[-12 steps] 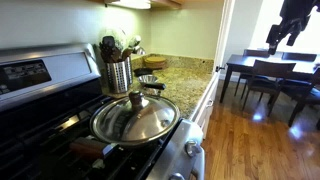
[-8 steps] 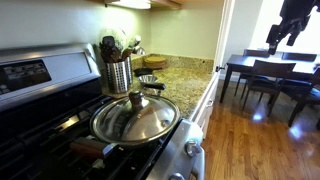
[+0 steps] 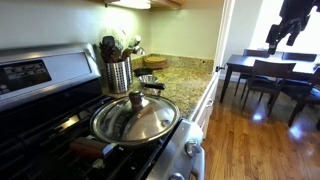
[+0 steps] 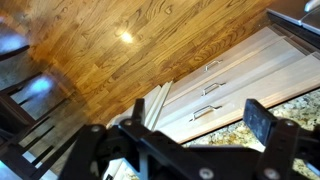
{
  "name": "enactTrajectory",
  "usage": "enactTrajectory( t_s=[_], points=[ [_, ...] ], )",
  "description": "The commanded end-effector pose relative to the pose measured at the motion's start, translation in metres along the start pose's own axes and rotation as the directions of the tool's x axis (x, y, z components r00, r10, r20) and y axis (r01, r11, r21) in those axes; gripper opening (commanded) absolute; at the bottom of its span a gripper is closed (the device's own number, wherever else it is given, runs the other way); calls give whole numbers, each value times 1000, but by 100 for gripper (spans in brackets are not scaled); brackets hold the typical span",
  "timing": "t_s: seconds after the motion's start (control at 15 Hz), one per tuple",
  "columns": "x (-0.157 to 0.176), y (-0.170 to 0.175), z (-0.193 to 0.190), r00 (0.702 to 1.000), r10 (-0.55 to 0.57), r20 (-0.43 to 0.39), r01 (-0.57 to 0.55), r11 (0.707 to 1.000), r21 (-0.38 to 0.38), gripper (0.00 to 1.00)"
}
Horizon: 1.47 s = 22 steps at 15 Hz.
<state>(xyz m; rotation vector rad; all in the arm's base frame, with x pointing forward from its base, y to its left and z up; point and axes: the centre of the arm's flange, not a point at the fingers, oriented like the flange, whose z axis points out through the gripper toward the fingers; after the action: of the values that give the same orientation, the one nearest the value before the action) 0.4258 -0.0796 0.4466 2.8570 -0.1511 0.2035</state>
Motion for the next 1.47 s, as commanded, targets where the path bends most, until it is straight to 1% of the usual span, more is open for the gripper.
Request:
enactTrajectory(
  t_s=[0.0,0.4,0.6,0.8,1.0,1.07,1.13,1.27,1.4],
  points=[
    [28,16,12,999,11,38,-12,1000,27,100],
    [76,34,53,993,67,100,-75,994,80,100],
    [105,33,81,980,146,133,-161,981,109,100],
    [125,34,106,963,227,142,-248,956,155,100],
    [131,42,120,930,346,125,-364,911,193,100],
    [133,47,121,923,363,125,-382,903,195,100],
    [124,40,120,945,297,139,-319,930,184,100],
    [128,46,124,936,324,138,-345,920,185,100],
    [128,47,123,934,330,137,-352,918,184,100]
  ],
)
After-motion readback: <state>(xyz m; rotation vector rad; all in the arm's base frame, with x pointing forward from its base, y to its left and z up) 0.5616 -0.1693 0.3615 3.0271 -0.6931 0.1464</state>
